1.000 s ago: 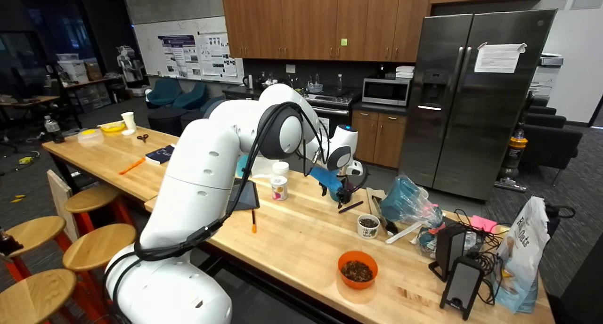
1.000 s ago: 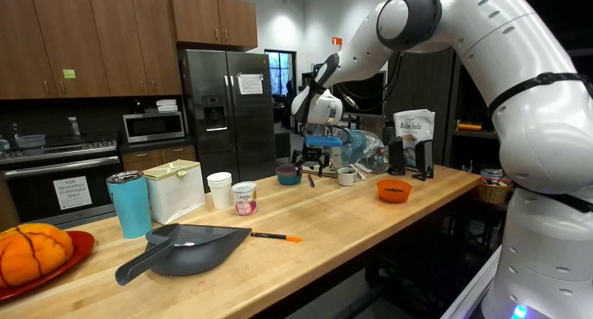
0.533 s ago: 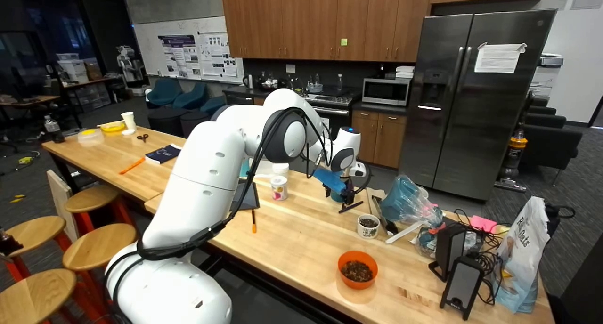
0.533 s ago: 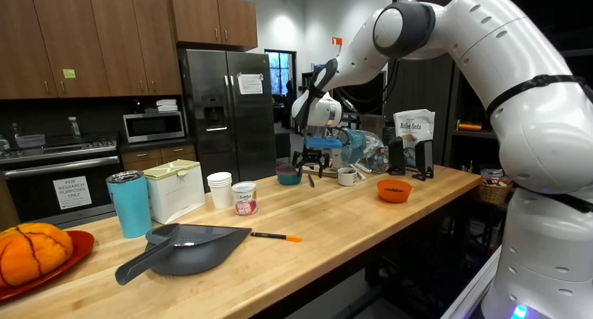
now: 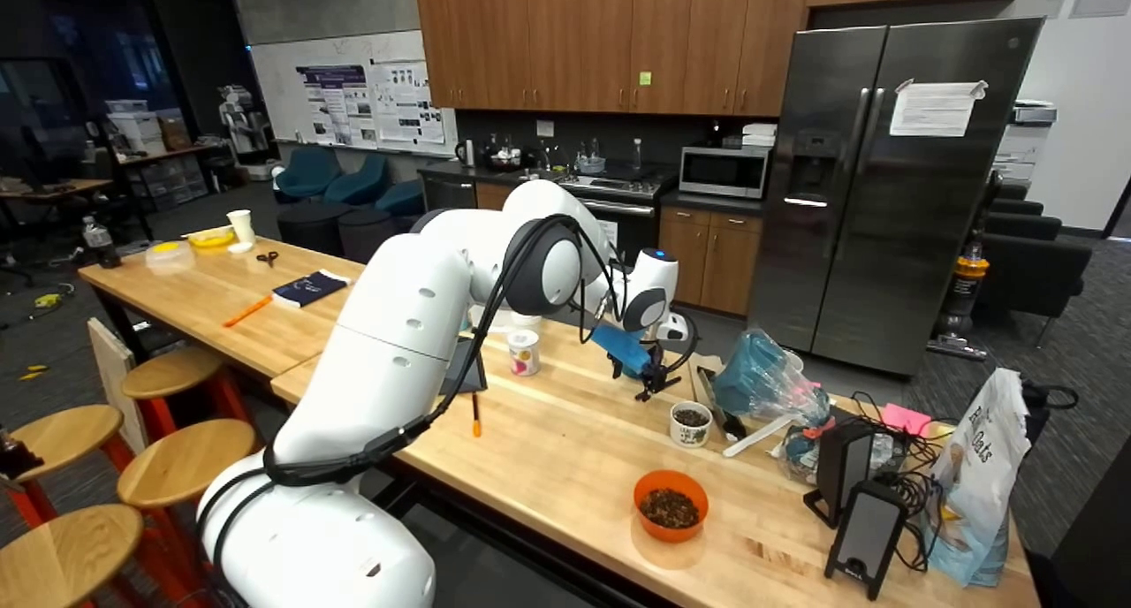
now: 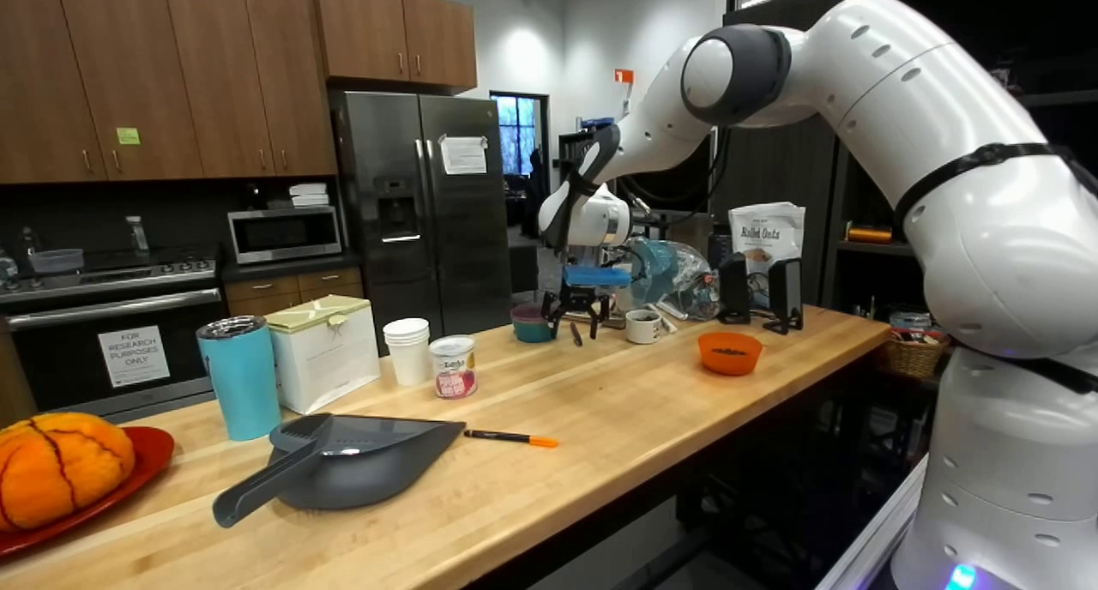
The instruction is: Put the pen in the bowl
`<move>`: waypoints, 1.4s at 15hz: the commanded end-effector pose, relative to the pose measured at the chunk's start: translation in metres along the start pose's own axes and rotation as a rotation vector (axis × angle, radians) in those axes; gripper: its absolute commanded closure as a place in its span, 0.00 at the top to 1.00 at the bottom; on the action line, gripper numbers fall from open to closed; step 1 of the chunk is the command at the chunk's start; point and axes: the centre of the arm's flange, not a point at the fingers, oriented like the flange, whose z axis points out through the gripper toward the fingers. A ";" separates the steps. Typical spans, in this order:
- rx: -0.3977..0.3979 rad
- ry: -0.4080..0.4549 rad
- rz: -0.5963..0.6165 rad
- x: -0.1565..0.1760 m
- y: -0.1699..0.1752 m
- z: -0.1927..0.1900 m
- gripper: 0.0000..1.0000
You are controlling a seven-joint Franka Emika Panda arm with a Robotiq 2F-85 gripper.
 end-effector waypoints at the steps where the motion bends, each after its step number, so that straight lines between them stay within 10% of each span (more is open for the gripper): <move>1: -0.022 0.002 -0.006 0.009 -0.002 0.000 1.00; 15: -0.032 0.012 -0.010 0.018 0.000 0.007 1.00; 21: -0.036 0.010 -0.024 0.018 0.000 0.011 0.63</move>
